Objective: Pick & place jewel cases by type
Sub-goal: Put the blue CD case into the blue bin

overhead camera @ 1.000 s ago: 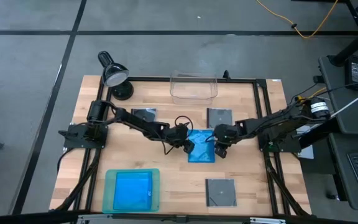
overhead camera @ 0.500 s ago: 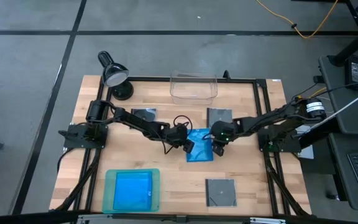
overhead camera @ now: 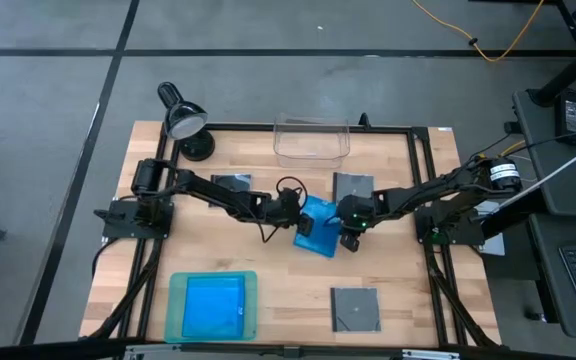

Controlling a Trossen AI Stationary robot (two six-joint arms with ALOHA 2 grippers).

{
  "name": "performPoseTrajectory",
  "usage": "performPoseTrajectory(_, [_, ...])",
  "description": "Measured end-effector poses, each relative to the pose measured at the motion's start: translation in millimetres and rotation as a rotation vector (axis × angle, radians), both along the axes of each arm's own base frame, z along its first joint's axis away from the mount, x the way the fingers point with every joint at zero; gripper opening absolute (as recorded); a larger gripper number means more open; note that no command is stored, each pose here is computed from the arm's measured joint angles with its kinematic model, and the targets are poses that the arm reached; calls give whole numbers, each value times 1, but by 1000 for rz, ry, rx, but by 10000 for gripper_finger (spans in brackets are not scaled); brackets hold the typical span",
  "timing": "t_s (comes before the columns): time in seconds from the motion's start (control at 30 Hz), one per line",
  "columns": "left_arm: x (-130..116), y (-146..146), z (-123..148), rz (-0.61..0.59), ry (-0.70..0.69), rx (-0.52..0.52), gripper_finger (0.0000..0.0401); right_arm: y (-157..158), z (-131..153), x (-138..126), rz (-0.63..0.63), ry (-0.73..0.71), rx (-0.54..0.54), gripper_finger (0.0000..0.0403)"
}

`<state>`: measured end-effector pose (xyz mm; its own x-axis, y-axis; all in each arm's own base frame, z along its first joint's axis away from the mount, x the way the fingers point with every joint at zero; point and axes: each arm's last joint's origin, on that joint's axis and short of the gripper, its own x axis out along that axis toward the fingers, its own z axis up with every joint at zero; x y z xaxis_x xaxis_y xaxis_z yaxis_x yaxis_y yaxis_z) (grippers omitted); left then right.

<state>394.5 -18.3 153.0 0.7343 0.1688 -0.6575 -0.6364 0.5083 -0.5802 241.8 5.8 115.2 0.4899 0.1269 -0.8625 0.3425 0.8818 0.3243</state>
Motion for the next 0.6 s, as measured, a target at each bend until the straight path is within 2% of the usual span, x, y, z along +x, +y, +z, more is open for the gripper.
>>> performPoseTrajectory(0.13, [4,-5,17,-58,-80,-47,242,0,2,4,-4,-39,-5,7])
performPoseTrajectory(0.3, [5,-10,17,-90,-105,-62,242,0,2,5,-8,-51,-6,7])
performPoseTrajectory(0.5, [1,-9,8,-83,-24,-49,239,0,3,6,-8,-59,-5,7])
performPoseTrajectory(0.6, [-1,-5,6,-70,5,-42,222,0,3,6,-8,-60,-5,7])
